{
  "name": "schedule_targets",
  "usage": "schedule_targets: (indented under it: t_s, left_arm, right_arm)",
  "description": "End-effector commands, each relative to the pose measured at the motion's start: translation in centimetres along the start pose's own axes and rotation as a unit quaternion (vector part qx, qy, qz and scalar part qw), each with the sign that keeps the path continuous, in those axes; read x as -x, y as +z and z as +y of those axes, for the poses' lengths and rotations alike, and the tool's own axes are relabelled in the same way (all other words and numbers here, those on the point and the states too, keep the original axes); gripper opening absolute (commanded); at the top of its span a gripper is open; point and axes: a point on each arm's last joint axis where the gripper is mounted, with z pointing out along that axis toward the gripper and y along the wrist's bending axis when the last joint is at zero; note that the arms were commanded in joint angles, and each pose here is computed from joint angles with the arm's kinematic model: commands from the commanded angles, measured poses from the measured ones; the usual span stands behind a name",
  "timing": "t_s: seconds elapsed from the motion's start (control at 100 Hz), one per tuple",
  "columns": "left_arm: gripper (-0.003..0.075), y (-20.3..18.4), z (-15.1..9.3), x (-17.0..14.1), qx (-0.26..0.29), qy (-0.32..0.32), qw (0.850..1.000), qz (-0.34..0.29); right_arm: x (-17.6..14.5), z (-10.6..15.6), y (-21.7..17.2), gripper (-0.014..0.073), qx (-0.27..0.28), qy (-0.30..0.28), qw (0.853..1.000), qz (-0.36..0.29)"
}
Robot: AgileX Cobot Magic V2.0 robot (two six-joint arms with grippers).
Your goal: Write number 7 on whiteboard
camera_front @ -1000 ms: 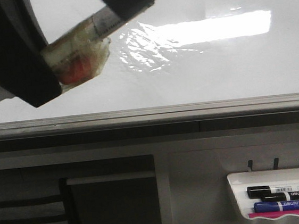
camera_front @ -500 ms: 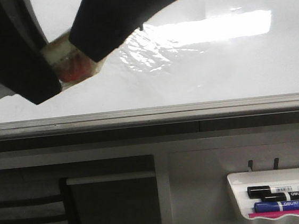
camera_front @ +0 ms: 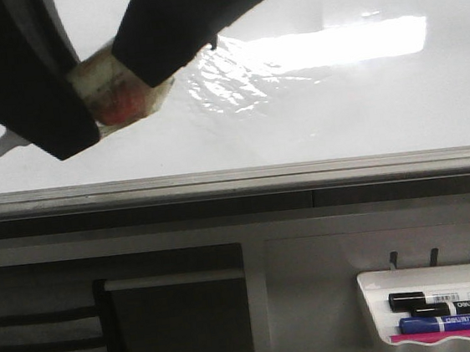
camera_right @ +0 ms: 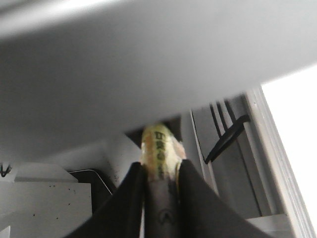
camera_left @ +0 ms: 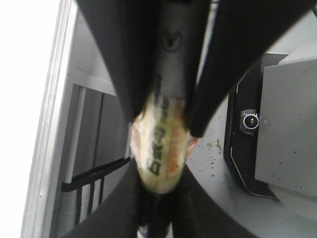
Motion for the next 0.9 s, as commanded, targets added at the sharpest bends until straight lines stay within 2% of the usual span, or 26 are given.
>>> schedule_targets:
  t_s: [0.0, 0.06, 0.13, 0.24, 0.3, 0.35, 0.5, 0.64, 0.77, 0.89]
  left_arm:
    - [-0.002, -1.4, 0.2, 1.1, 0.021, -0.014, 0.999, -0.047]
    - [-0.0015, -1.4, 0.2, 1.1, 0.02, -0.014, 0.999, -0.046]
    - [0.0042, -1.4, 0.2, 1.1, 0.019, -0.014, 0.999, -0.045]
    - [0.0244, -1.4, 0.3, 1.0, 0.022, -0.014, 0.999, -0.042]
    - [0.0318, -1.7, 0.4, 0.9, 0.029, -0.019, 0.998, -0.044]
    - [0.0351, -2.2, 0.6, 0.7, 0.042, -0.039, 0.997, -0.051]
    - [0.0347, -5.0, 1.3, -0.4, 0.088, -0.098, 0.987, -0.089]
    - [0.0347, -8.6, 1.6, -2.8, 0.147, -0.173, 0.965, -0.131]
    - [0.0347, -9.9, 1.0, -5.5, 0.194, -0.217, 0.941, -0.171]
    - [0.0347, -9.6, -0.1, -7.8, 0.215, -0.267, 0.917, -0.203]
  right_arm:
    - [1.5, -0.3, -1.2, -0.001, -0.024, -0.002, 0.999, -0.043]
    - [1.5, -0.3, -1.2, -0.0036, -0.023, -0.002, 0.999, -0.042]
    - [1.5, -0.3, -1.2, -0.0046, -0.023, -0.002, 0.999, -0.042]
    - [1.5, -0.2, -1.3, -0.0046, -0.023, -0.004, 0.999, -0.042]
    - [1.5, -0.1, -1.6, -0.0045, -0.027, -0.012, 0.999, -0.04]
    - [1.6, 0.0, -2.1, -0.0044, -0.033, -0.018, 0.998, -0.042]
    - [1.9, 0.1, -4.2, -0.0044, -0.08, -0.002, 0.995, -0.051]
    - [0.9, -0.5, -6.7, -0.0044, -0.155, 0.036, 0.987, -0.016]
    - [-0.8, -1.4, -8.9, -0.0044, -0.239, 0.115, 0.964, 0.024]
    - [-3.3, -1.1, -9.7, -0.0044, -0.28, 0.197, 0.939, 0.006]
